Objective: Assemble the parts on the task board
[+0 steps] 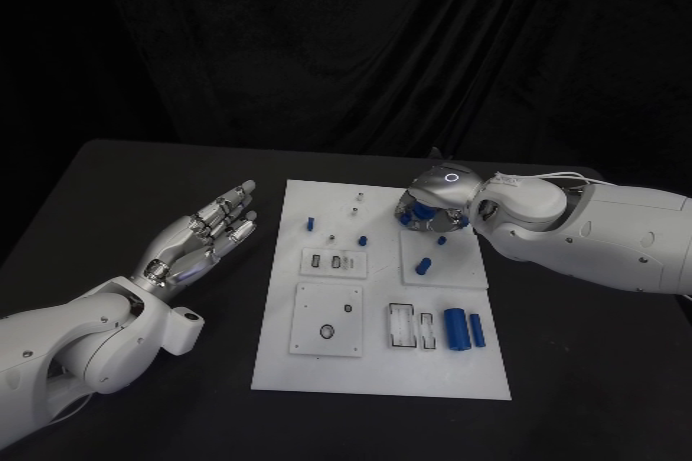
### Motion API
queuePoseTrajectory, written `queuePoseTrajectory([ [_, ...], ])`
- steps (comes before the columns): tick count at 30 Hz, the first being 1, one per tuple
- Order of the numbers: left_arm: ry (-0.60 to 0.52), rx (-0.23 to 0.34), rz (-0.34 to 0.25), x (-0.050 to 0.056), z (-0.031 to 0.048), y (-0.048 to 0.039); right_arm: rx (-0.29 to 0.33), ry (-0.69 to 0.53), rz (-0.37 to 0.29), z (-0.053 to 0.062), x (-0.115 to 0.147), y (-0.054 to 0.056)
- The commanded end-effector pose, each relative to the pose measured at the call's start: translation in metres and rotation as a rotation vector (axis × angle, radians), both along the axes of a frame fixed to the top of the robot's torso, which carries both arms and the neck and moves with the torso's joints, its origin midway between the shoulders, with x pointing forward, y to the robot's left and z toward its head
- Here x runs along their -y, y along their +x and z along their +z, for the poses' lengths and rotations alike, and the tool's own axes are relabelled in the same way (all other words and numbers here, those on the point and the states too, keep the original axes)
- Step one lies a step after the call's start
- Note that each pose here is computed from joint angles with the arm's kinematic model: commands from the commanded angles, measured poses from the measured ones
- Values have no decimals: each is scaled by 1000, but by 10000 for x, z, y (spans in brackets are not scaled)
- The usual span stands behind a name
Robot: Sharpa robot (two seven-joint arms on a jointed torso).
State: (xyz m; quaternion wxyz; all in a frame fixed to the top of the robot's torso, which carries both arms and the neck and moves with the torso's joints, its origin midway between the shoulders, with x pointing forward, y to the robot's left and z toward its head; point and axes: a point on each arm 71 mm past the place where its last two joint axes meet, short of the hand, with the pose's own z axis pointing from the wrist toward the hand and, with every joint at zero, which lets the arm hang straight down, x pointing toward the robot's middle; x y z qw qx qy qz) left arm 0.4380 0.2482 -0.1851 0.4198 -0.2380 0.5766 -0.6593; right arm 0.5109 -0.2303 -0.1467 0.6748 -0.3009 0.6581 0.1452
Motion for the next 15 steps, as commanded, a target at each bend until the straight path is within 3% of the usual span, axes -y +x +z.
queuePoseTrajectory([
  [1,-61,95,-42,22,87,-26,22,10,20,-15,-5,-8],
  [15,-50,86,-34,3,71,0,68,48,48,42,-58,-27],
])
